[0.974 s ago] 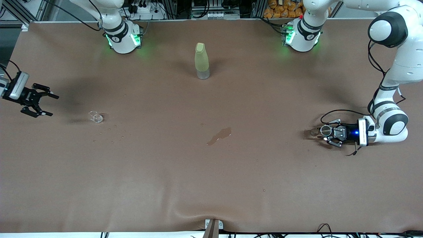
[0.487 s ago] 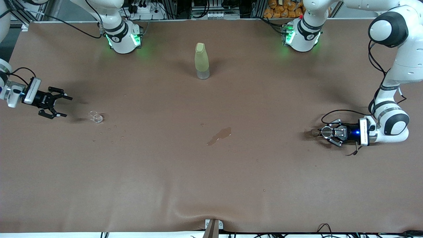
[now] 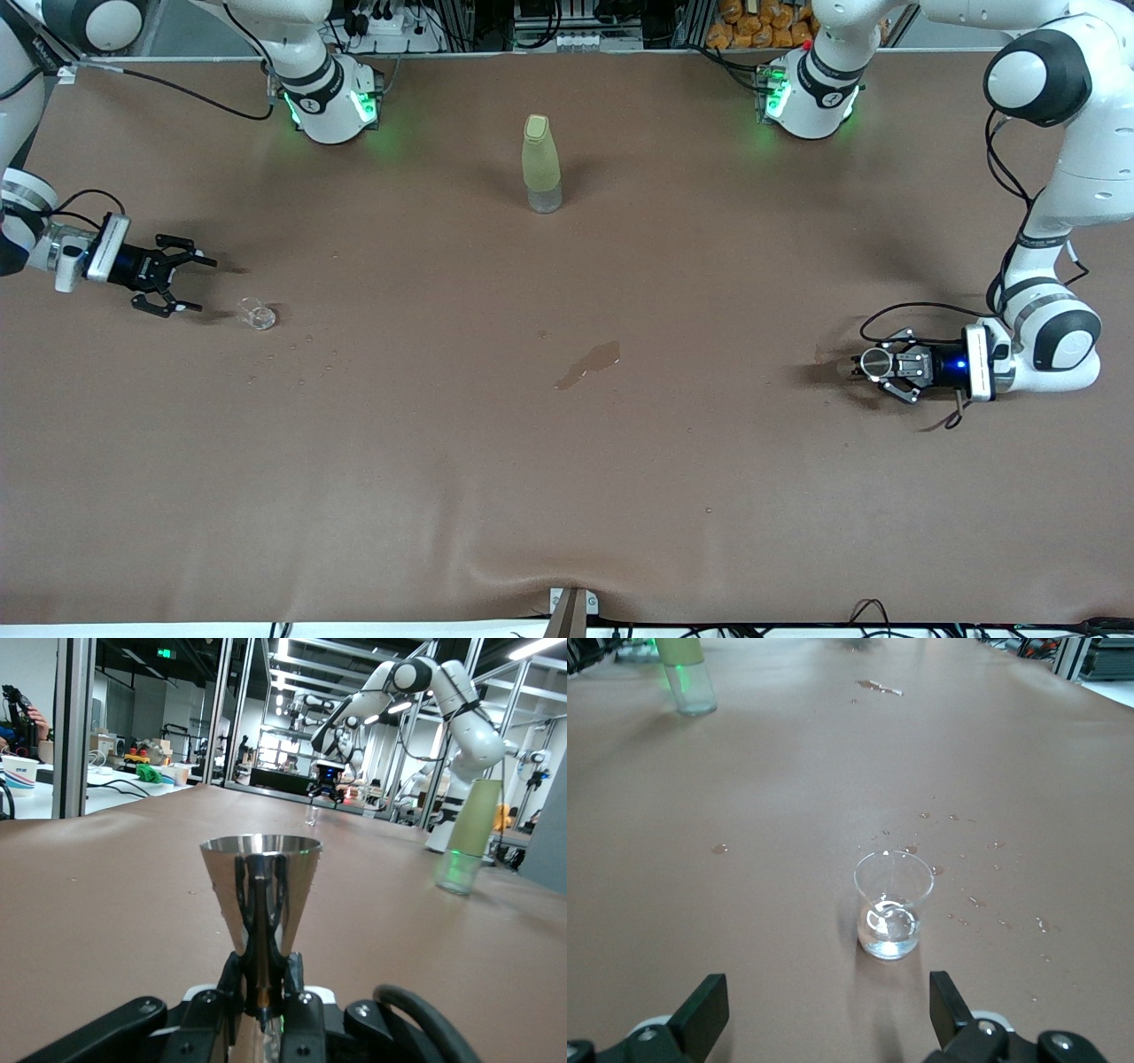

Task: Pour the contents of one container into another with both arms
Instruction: 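Grasp the jigger with the left gripper while the right gripper reaches the cup, then lift the jigger with the left gripper while the right gripper grasps the cup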

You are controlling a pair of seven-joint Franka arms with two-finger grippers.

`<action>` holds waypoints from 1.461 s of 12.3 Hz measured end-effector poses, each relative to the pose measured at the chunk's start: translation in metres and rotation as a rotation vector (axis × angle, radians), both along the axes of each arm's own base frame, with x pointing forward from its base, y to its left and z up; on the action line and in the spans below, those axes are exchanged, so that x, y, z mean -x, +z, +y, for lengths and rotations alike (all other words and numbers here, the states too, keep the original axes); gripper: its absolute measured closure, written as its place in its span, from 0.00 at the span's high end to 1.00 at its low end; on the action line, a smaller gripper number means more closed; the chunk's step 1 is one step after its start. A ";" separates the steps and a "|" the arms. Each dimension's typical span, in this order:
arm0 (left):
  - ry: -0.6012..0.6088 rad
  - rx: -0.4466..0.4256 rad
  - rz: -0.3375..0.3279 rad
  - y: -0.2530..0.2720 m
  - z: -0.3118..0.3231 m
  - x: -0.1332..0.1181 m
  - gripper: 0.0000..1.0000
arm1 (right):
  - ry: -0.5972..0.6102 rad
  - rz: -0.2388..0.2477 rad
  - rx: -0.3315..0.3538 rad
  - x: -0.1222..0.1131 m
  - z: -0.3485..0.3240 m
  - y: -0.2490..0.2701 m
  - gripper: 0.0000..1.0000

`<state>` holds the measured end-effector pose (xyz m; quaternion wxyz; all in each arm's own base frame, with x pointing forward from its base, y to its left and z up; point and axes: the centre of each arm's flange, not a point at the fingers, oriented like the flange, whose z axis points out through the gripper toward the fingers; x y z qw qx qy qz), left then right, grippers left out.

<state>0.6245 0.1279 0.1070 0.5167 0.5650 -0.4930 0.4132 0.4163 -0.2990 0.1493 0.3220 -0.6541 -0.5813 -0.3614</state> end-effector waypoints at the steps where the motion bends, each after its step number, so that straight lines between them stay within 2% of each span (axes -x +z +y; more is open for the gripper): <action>1: 0.006 -0.016 -0.013 0.004 -0.011 -0.008 0.21 | -0.011 0.005 -0.017 0.004 -0.003 -0.004 1.00; 4: -0.028 -0.034 -0.051 0.022 -0.056 -0.027 0.21 | -0.048 -0.011 -0.082 0.007 -0.010 -0.014 1.00; 9: -0.091 -0.004 -0.075 0.034 -0.111 -0.036 0.21 | -0.085 -0.043 -0.188 -0.008 -0.005 -0.046 1.00; 13: -0.040 0.053 -0.094 0.044 -0.201 -0.053 0.21 | -0.100 -0.063 -0.255 -0.016 -0.001 -0.069 1.00; 18: 0.003 0.036 -0.095 0.042 -0.303 -0.053 0.21 | -0.104 -0.075 -0.314 -0.024 0.012 -0.091 1.00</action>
